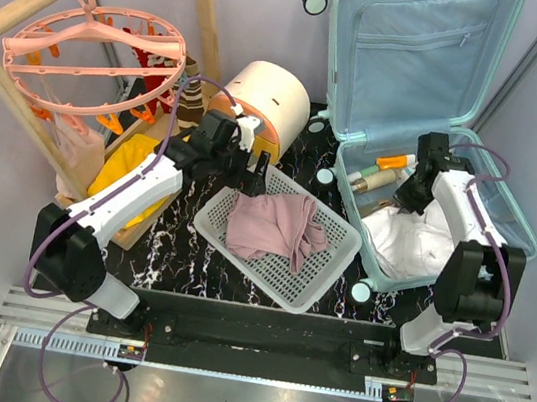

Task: Open, take out, and arrange the luggage
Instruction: Pick up the clothes from the luggage.

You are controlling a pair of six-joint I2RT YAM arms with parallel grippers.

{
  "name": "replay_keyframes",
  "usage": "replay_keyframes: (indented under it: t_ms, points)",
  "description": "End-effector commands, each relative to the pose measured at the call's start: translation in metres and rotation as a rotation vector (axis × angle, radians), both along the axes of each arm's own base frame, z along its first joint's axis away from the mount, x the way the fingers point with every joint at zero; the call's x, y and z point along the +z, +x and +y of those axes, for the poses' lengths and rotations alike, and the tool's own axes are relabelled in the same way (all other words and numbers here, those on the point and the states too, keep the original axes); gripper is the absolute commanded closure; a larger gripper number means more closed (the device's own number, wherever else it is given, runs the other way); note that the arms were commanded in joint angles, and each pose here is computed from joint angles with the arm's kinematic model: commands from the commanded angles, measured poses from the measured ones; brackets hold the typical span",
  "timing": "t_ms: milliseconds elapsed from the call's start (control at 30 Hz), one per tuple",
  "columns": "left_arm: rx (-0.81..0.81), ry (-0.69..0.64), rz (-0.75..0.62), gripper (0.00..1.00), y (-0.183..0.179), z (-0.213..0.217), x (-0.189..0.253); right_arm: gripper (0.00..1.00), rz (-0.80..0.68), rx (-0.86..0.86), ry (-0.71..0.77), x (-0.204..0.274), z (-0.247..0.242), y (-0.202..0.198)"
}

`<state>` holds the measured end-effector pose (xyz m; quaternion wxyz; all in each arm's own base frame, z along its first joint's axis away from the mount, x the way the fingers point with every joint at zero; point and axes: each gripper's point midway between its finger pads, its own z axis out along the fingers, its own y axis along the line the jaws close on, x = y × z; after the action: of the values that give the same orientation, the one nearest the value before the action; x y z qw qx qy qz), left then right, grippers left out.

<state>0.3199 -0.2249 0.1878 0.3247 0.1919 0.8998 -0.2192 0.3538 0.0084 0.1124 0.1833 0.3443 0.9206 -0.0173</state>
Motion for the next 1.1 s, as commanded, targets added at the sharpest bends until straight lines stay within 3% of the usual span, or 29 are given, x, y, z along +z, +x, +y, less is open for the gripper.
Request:
replay_keyframes:
  t_ms: [0,133,333,700,1067]
  points:
    - [0.019,-0.034,-0.052,0.01,0.001,0.002,0.018,1.00,-0.297,0.318,0.164,0.065,0.047,0.031]
    - [0.015,-0.048,-0.059,0.01,0.001,0.000,0.022,1.00,-0.251,0.379,0.219,0.071,0.059,0.022]
    - [0.005,-0.059,-0.082,0.01,0.001,-0.002,0.030,1.00,-0.116,0.515,0.241,0.041,0.071,-0.002]
    - [0.008,-0.065,-0.087,0.01,-0.010,0.003,0.031,1.00,-0.163,0.961,0.326,0.062,0.164,-0.037]
    - [0.030,-0.065,-0.092,0.01,-0.024,0.012,0.029,1.00,-0.195,1.129,0.373,0.082,0.219,-0.061]
